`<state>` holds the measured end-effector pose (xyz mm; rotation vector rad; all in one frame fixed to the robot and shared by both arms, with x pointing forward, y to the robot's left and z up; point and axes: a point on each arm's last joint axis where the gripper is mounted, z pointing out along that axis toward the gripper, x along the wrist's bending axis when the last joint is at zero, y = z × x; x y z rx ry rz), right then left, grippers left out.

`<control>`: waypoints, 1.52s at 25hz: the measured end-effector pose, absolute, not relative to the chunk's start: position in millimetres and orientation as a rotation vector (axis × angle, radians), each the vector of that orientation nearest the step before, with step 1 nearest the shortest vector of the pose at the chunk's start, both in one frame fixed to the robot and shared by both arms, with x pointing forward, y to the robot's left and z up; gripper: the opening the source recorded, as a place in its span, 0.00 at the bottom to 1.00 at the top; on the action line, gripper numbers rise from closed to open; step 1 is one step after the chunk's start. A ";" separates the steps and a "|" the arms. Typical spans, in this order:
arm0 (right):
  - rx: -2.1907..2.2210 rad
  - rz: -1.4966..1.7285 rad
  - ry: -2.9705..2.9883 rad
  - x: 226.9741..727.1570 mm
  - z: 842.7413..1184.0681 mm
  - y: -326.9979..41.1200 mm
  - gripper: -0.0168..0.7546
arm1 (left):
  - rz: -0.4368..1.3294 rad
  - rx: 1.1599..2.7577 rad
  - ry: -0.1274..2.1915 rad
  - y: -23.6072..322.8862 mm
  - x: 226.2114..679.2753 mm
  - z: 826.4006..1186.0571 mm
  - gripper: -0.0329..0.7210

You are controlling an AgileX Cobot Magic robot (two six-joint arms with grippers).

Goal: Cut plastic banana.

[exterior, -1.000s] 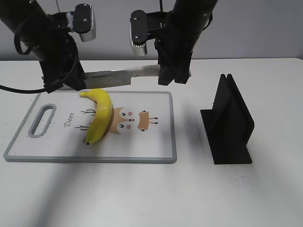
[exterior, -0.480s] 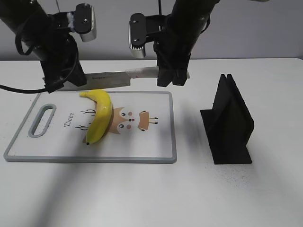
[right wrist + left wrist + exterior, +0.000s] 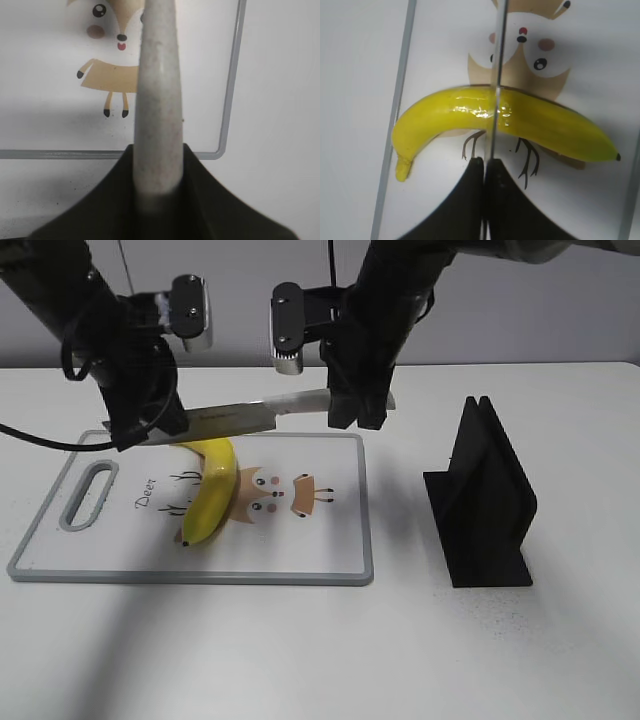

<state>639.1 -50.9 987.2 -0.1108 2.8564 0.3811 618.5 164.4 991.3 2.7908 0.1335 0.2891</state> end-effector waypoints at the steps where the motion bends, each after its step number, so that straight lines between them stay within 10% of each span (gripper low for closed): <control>1: -0.110 0.381 2.856 639.7 985.9 -50.6 0.26 | 0.280 2.795 0.135 164.2 619.4 987.8 0.04; 20: -0.093 0.331 2.928 660.2 918.4 -43.7 0.26 | 0.181 2.838 0.189 162.2 642.2 908.1 0.04; 38: -0.091 0.330 2.934 661.7 916.1 -43.3 0.26 | 0.161 2.838 0.191 162.1 643.3 904.7 0.04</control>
